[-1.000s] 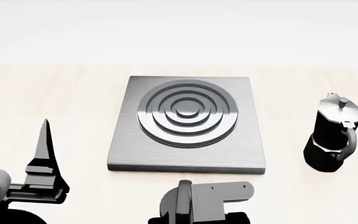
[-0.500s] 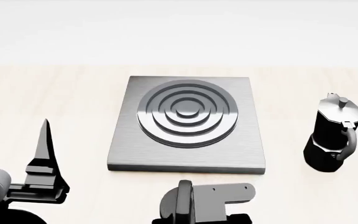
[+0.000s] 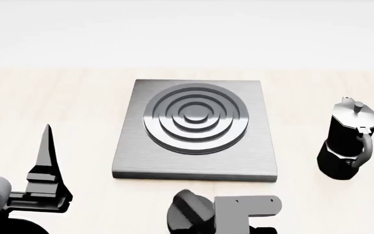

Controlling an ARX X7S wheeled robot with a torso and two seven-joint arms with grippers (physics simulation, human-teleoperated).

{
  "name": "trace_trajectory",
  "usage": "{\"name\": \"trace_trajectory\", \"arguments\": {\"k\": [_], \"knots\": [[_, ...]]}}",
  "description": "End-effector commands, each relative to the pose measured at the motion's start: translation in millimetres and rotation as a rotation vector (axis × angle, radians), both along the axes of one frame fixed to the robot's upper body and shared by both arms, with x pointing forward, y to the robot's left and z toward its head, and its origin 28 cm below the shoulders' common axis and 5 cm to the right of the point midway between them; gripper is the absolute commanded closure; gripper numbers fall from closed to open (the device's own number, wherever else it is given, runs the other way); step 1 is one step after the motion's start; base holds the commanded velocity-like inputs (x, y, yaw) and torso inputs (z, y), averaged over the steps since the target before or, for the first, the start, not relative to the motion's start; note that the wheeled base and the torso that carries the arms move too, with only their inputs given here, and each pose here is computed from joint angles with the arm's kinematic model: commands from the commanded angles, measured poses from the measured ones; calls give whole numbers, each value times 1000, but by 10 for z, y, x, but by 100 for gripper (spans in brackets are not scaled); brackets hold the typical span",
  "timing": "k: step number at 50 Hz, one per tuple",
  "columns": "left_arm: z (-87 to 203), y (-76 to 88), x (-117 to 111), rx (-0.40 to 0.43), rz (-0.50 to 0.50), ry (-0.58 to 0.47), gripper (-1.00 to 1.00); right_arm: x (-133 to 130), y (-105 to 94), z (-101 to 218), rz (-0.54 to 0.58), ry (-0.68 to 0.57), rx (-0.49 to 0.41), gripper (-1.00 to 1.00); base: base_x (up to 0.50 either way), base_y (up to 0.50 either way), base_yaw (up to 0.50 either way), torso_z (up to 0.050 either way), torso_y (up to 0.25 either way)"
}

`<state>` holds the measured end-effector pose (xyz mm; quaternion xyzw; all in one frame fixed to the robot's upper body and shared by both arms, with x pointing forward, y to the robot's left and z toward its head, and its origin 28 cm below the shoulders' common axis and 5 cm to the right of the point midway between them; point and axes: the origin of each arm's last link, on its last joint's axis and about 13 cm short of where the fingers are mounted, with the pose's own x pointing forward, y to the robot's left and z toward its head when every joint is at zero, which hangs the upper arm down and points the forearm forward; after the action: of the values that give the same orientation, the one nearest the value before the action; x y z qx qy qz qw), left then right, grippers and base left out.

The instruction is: Turn on the stove.

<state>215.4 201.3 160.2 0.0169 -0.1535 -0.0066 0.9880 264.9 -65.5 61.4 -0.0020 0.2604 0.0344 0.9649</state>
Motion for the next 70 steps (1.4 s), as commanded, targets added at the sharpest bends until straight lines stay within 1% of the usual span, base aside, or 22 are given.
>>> {"name": "trace_trajectory", "arguments": {"k": [1, 8, 13, 14, 21, 24, 28, 30, 43, 47, 56, 57, 58, 59, 63, 70], "knots": [[-1, 0, 1, 1, 0, 2, -100, -20, -88, 53, -47, -25, -27, -100, 0, 0, 0, 0, 0], [-2, 4, 2, -1, 0, 1, -100, -26, -117, 80, -66, -35, -22, -100, 0, 0, 0, 0, 0], [-2, 5, 1, 0, 0, 0, -100, -33, -153, 87, -97, -40, -25, -100, 0, 0, 0, 0, 0], [-5, 4, 3, 0, 1, 0, -100, -31, -161, 89, -110, -42, -36, -100, 0, 0, 0, 0, 0], [-5, 2, 4, 1, 0, 0, -100, -30, -206, 100, -155, -47, -25, -100, 0, 0, 0, 0, 0], [-7, 2, 5, 1, 1, 0, -100, -33, -226, 98, -182, -56, -48, -100, 0, 0, 0, 0, 0], [-4, 2, 3, 1, 2, -1, -100, -41, -243, 111, -197, -64, -38, -100, 0, 0, 0, 0, 0], [-8, 2, 5, 2, 2, -1, -100, -52, -259, 112, -223, -62, -37, -100, 0, 0, 0, 0, 0], [-1, -1, -1, 2, 2, -1, -100, -124, -269, 217, -232, -114, -58, -100, 0, 0, 0, 0, 0], [0, -1, -2, 2, 2, -1, -100, -141, -266, 251, -227, -130, -40, -100, 0, 0, 0, 0, 0], [-4, -2, -5, 2, 0, -1, -100, -177, -276, 277, -227, -143, -47, -100, 0, 0, 0, 0, 0], [-3, -2, -5, 3, 0, -1, -100, -195, -272, 302, -222, -161, -40, -100, 0, 0, 0, 0, 0], [-2, -2, -6, 3, 0, -1, -100, -211, -260, 339, -204, -180, -59, -100, 0, 0, 0, 0, 0], [-1, -4, -6, 3, -1, -1, -100, -219, -248, 388, -204, -189, -34, -100, 0, 0, 0, 0, 0], [-1, 1, -4, 2, 0, -1, -100, -245, -237, 431, -197, -206, -52, -100, 0, 0, 0, 0, 0], [0, 1, -4, 2, 0, -2, -100, -268, -231, 479, -192, -219, -53, -100, 0, 0, 0, 0, 0]]}}
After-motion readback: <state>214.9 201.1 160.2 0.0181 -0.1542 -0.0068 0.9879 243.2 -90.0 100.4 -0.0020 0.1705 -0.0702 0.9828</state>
